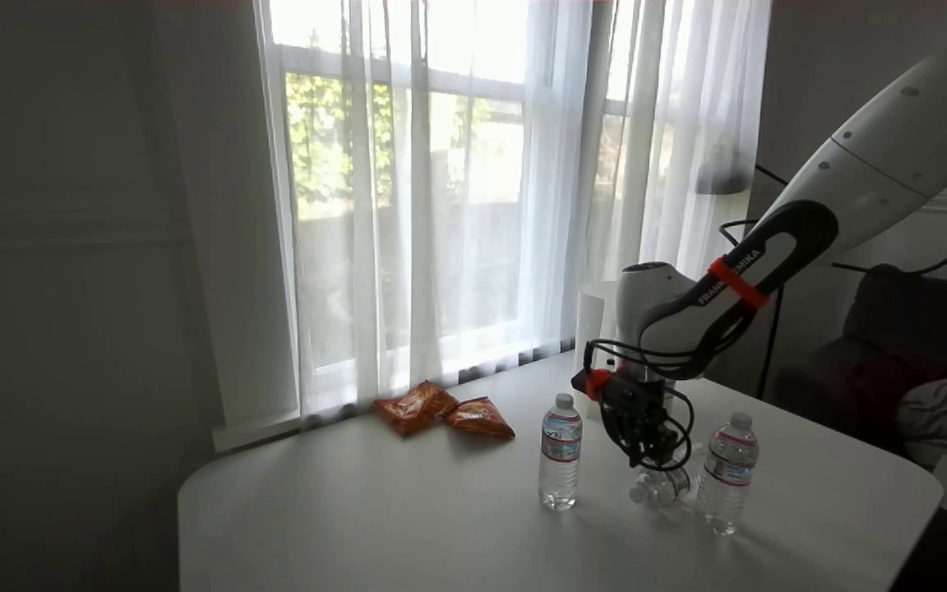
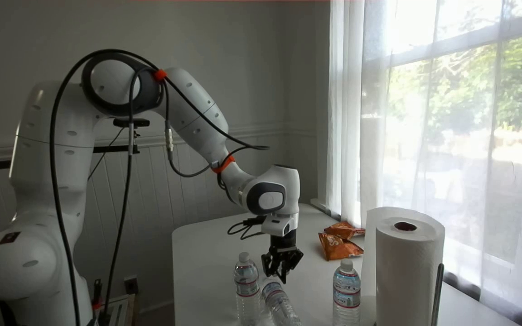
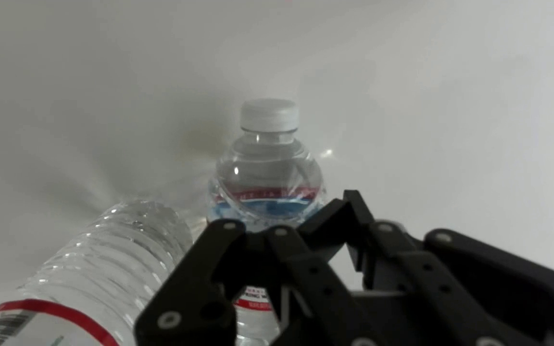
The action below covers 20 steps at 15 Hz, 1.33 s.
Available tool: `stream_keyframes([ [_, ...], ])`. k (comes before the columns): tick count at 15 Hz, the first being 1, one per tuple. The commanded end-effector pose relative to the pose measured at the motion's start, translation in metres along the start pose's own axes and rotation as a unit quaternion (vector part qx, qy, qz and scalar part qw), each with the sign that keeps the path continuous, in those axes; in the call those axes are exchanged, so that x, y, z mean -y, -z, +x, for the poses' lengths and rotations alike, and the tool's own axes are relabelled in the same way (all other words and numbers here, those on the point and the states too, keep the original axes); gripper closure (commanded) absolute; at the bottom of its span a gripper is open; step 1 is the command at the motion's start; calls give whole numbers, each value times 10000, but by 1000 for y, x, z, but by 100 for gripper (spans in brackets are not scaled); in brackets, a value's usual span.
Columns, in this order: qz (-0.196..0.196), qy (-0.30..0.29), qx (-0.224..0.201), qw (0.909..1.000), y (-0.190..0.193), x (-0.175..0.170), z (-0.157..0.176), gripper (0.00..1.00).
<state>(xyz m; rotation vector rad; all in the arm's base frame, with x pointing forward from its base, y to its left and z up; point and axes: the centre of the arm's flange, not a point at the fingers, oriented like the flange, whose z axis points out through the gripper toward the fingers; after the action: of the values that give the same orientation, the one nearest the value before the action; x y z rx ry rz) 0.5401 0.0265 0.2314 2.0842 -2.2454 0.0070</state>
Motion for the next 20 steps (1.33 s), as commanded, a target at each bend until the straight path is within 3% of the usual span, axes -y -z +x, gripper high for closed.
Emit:
stream_keyframes([
  [1,71,31,137,9999,9,2,10,99],
  [3,61,19,135,9999,8,3,10,94],
  [4,32,6,160,9999,8,3,9,70],
  [6,11,-32,250,9997,11,3,7,65],
  [15,-299,-12,440,9986,-5,-5,-8,3],
  [20,-272,-82,493,9984,-2,-2,-5,0],
])
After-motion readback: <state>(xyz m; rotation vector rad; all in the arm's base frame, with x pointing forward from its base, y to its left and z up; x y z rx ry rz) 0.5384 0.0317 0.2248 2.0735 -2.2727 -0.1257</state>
